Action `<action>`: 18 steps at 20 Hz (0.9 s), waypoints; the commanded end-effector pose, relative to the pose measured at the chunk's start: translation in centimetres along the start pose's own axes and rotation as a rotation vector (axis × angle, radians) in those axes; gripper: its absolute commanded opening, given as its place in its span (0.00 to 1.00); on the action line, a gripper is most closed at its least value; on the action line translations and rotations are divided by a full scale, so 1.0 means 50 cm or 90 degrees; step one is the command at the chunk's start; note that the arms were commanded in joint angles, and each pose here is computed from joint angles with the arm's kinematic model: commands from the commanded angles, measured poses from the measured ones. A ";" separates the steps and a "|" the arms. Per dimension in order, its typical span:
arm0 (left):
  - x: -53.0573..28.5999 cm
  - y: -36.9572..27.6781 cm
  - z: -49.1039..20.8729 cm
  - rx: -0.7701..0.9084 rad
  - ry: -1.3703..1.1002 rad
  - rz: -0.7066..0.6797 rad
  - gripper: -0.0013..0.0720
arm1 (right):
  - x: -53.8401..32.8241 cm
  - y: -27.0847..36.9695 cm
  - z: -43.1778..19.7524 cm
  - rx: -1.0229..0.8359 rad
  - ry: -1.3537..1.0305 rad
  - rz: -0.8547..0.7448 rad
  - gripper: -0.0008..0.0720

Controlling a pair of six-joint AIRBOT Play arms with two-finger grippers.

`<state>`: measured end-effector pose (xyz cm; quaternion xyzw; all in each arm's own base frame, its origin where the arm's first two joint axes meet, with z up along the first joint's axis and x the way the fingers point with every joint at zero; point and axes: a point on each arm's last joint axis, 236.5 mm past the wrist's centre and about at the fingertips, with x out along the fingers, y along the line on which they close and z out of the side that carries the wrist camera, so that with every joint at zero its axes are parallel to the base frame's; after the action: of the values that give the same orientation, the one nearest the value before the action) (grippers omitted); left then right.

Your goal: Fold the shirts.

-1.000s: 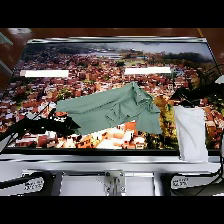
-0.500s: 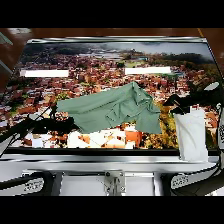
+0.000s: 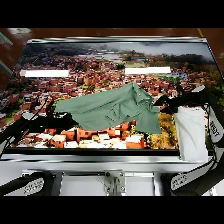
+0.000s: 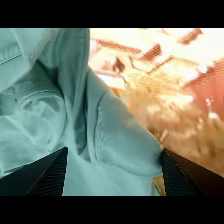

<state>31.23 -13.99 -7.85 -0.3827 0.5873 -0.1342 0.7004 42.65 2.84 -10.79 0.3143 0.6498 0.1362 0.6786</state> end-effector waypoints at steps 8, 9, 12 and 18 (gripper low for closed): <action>-0.056 -0.072 0.054 0.090 -0.070 -0.026 0.06 | -0.016 0.074 -0.030 -0.145 0.032 -0.067 0.08; -0.097 -0.120 0.080 0.135 -0.111 -0.040 0.06 | -0.062 0.112 -0.016 -0.185 0.000 -0.066 0.08; -0.300 -0.314 0.135 0.274 -0.267 -0.104 0.07 | -0.264 0.286 0.014 -0.323 -0.159 -0.054 0.08; -0.924 -0.661 -0.022 0.555 -0.769 -0.145 0.07 | -0.831 0.667 -0.168 -0.504 -0.705 -0.019 0.08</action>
<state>34.46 -8.52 35.20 -0.2149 0.1170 -0.2299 0.9419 43.44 5.67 28.05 0.0715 0.3040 0.2028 0.9281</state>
